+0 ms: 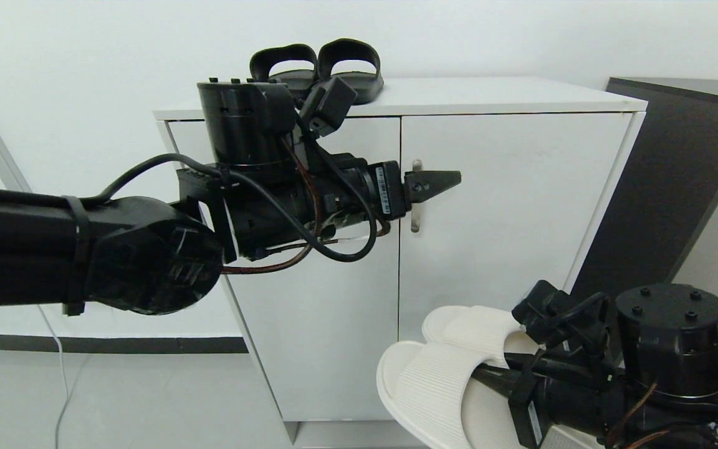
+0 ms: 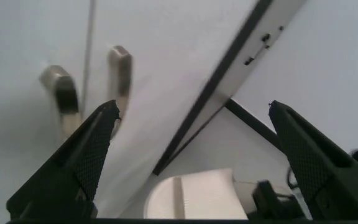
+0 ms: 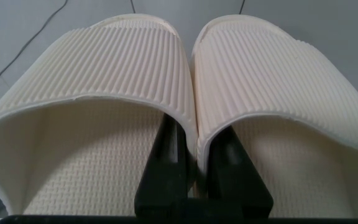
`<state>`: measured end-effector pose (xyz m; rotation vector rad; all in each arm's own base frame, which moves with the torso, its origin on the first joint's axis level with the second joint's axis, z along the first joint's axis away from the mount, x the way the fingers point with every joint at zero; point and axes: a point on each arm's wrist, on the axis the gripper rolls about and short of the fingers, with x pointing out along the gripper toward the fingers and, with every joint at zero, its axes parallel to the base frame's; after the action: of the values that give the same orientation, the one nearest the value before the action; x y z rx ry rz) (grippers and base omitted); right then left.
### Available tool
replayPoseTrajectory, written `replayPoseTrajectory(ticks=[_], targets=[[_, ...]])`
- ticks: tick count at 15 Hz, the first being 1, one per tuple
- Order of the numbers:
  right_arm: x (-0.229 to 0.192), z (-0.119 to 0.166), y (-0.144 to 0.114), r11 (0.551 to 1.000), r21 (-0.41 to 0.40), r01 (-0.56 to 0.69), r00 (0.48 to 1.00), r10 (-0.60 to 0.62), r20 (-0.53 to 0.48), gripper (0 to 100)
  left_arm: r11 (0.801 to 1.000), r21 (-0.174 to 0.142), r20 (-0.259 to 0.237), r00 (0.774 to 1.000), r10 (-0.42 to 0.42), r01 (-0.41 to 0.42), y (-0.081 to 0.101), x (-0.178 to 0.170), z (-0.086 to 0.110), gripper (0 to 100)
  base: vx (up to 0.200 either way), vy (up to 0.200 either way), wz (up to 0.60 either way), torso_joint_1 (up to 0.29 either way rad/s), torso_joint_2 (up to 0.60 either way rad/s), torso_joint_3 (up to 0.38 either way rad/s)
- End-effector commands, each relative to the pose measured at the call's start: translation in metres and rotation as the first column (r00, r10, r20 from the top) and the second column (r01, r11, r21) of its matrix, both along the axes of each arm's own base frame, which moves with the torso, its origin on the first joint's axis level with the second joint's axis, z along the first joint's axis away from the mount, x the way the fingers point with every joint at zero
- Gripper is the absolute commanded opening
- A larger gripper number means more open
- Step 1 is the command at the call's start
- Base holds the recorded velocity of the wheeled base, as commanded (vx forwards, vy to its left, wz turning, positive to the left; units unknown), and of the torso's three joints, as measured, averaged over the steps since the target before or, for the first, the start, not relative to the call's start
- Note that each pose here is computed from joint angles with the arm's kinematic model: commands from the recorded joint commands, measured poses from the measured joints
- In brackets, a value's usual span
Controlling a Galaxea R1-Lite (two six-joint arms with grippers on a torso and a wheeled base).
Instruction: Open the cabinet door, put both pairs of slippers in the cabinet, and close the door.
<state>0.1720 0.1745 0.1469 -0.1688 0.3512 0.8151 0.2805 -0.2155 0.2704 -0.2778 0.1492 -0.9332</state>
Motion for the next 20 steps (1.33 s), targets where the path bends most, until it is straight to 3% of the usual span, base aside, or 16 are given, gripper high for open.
replayPoseTrajectory(ticks=[1,11,17,18,20], targets=[[0.000,-0.001,0.000,1.000,-0.003,0.001,1.000,-0.001,-0.002,0,1.000,0.007,-0.007,1.000,0.006,-0.006,-0.009,0.003,-0.005,100,0.000,0.000,0.00,0.000,0.00,0.000],[0.001,-0.002,0.001,1.000,-0.007,0.005,1.000,-0.005,-0.002,0,0.996,0.029,-0.024,0.996,0.084,-0.084,-0.020,0.011,-0.009,100,0.000,0.000,0.00,0.000,0.00,0.000],[0.000,-0.002,0.001,1.000,-0.008,0.000,1.000,0.000,-0.005,0,0.996,0.037,-0.032,0.996,0.088,-0.086,-0.031,0.025,-0.018,100,0.000,0.000,0.00,0.000,0.00,0.000],[0.000,-0.002,0.001,1.000,-0.008,0.000,1.000,0.000,-0.005,0,0.996,0.037,-0.032,0.996,0.088,-0.086,-0.030,0.025,-0.018,0,0.000,0.000,0.00,0.000,0.00,0.000],[0.000,-0.003,0.000,1.000,-0.011,-0.003,1.000,0.002,-0.009,0,0.995,0.036,-0.031,0.996,0.089,-0.088,-0.028,0.023,-0.016,0,0.000,0.000,0.00,0.000,0.00,0.000]])
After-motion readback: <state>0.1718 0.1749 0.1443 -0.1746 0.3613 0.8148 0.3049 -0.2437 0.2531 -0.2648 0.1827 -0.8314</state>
